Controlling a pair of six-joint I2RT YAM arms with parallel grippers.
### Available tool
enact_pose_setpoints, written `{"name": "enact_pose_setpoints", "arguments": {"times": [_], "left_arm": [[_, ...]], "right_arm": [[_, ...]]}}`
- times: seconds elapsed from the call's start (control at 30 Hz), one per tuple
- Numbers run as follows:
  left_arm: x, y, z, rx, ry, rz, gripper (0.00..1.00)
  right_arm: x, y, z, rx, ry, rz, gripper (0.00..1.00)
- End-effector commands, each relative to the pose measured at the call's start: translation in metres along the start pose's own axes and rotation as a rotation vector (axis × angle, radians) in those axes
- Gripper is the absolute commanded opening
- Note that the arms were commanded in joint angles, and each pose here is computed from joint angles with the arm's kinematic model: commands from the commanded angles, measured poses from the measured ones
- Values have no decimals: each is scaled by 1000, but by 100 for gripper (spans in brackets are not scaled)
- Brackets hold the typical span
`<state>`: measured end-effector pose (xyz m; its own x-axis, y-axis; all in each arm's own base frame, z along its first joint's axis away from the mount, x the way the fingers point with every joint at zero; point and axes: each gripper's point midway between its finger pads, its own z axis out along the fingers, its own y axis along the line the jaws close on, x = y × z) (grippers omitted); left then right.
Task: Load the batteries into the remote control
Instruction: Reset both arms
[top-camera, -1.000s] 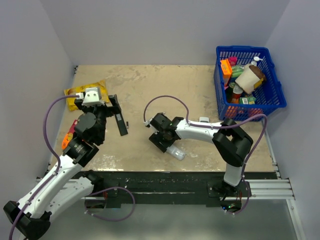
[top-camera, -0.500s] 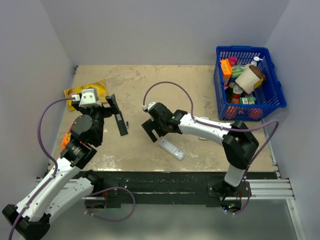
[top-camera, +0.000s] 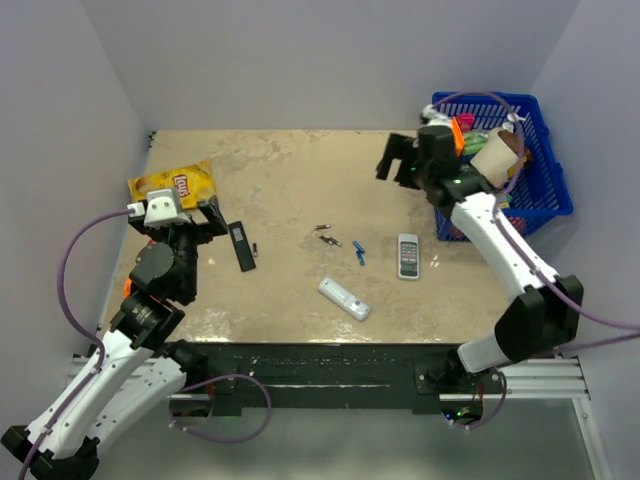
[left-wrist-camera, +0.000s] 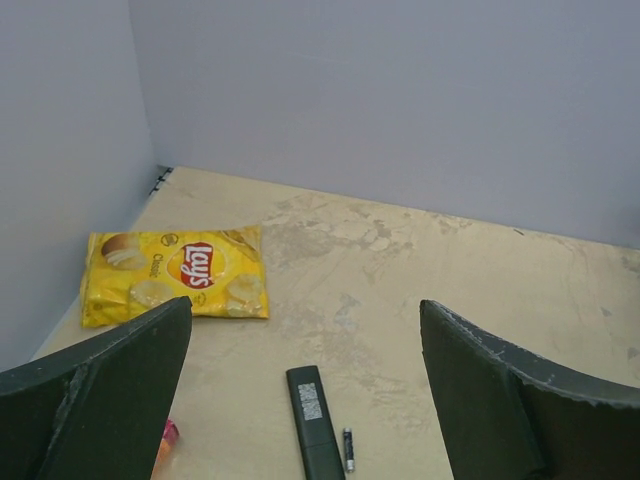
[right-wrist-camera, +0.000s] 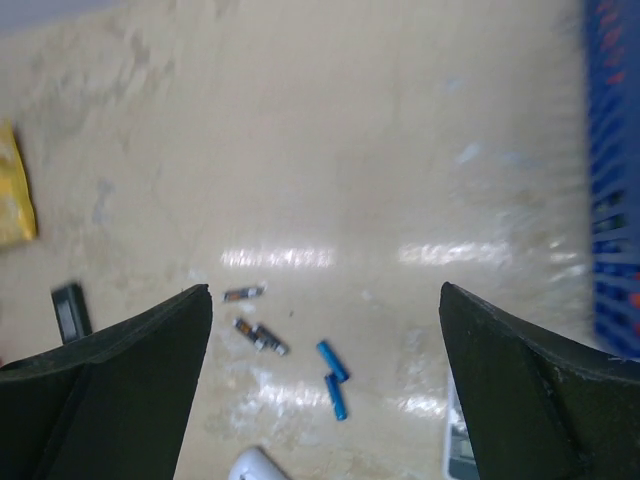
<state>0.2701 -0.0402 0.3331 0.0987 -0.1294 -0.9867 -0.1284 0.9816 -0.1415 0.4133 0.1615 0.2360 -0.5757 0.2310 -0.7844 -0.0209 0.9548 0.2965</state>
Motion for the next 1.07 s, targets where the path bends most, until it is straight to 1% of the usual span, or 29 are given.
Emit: {"name": "enact_pose_setpoints", "arguments": {"times": [0.0,0.03,0.07,0.13,0.17,0.23,0.27,0.4,0.5,0.6,0.87,1.03], "left_arm": [[-13,22,-5,-98,-17,24,100],[-17,25,-6,-112,-22,32,100],[-22,31,-7,-137,-33,37,100],[-38,37,-9,-162,-73,45,100],[-46,43,-12,-185,-84,73,100],[-68,49,-15,-207,-139,82,100],[-80,54,-18,-225,-164,77,100],[-123,66,-28,-266,-265,79,100],[-143,68,-32,-266,-314,66,100],[-148,65,-30,-257,-327,58,100],[-141,48,-18,-212,-316,64,100],[-141,42,-12,-202,-324,76,100]], "right_arm": [[-99,-45,-80,102,-319,118,98],[-111,-54,-98,136,-378,118,98],[-127,-59,-128,159,-460,97,98],[-149,-77,-167,249,-590,93,98],[-158,-81,-200,265,-669,70,98],[-169,-87,-231,291,-771,57,98],[-174,-90,-259,296,-831,29,98],[-180,-95,-306,305,-955,21,98],[-179,-95,-322,295,-995,8,98],[-177,-95,-323,293,-1000,-4,98],[-176,-94,-317,286,-1002,-18,98],[-179,-96,-320,294,-1027,-9,98]]}}
